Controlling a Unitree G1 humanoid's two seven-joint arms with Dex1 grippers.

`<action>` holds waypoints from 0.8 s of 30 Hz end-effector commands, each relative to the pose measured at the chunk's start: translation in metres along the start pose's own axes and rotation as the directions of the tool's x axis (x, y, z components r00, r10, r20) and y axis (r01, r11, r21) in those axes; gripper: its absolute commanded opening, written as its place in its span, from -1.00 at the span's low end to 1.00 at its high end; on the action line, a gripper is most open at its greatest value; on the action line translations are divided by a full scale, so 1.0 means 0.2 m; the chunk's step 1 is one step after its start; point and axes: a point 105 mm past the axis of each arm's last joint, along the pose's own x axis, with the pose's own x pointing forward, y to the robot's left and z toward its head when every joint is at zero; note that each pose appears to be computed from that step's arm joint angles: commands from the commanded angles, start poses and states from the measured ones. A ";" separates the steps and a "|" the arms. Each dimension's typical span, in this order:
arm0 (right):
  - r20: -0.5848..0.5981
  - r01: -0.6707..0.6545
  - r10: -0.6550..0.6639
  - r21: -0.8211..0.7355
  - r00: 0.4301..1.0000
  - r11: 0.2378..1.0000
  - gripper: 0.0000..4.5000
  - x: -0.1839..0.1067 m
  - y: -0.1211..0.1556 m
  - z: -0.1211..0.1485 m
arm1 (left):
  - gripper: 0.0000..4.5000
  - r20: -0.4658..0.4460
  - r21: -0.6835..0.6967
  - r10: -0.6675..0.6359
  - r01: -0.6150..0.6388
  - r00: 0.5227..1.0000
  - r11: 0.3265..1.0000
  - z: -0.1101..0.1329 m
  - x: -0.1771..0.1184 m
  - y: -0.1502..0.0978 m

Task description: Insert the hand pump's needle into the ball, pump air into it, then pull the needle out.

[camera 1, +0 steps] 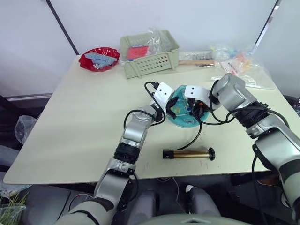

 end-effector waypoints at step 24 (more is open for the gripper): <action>-0.096 -0.012 0.003 -0.097 0.995 0.995 -0.84 0.19 0.04 0.18 | -1.00 -0.071 -0.053 -0.147 0.143 0.987 0.988 -0.12 0.05 -0.20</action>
